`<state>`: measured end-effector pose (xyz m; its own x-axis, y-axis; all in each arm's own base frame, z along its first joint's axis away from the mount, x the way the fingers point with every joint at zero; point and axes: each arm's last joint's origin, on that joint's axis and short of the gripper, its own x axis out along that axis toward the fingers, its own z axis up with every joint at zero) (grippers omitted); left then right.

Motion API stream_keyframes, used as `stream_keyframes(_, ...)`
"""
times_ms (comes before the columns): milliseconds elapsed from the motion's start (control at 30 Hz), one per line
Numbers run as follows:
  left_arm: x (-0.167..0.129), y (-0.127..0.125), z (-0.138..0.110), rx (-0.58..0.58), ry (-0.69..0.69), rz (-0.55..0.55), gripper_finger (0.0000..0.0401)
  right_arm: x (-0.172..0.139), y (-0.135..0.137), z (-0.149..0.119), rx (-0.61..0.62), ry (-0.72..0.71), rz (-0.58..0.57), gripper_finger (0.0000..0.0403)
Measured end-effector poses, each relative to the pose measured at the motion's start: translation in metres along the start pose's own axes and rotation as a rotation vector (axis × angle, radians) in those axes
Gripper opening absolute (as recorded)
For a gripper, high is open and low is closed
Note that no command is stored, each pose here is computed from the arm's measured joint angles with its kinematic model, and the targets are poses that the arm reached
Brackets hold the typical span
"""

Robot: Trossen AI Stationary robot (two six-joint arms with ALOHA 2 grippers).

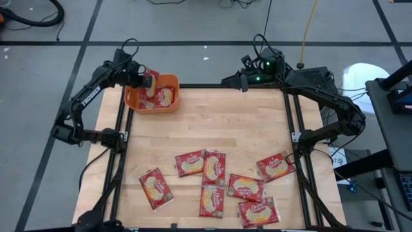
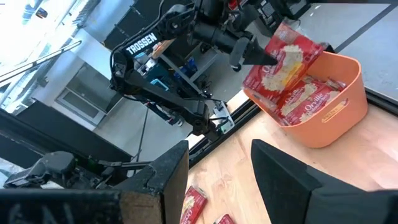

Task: Sort popcorn bags into baskets
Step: Stack the red popcorn bag on top of the red popcorn bag in the orange bin

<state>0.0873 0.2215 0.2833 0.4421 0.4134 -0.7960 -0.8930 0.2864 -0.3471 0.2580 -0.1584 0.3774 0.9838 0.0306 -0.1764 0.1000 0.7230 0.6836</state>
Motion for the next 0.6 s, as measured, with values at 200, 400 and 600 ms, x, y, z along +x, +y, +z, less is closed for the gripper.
stream_keyframes(200,0.008,-0.001,-0.004,-0.006,-0.013,0.041,0.0045,0.0,0.0,0.0,-0.015,0.001,0.001,0.0167)
stream_keyframes(400,-0.004,-0.007,-0.01,-0.131,0.007,-0.06,0.0045,0.0,0.0,0.0,-0.017,0.001,0.001,0.0167)
stream_keyframes(600,-0.023,-0.026,-0.015,-0.14,-0.065,-0.148,0.0045,0.0,0.0,0.0,-0.029,-0.001,-0.002,0.0167)
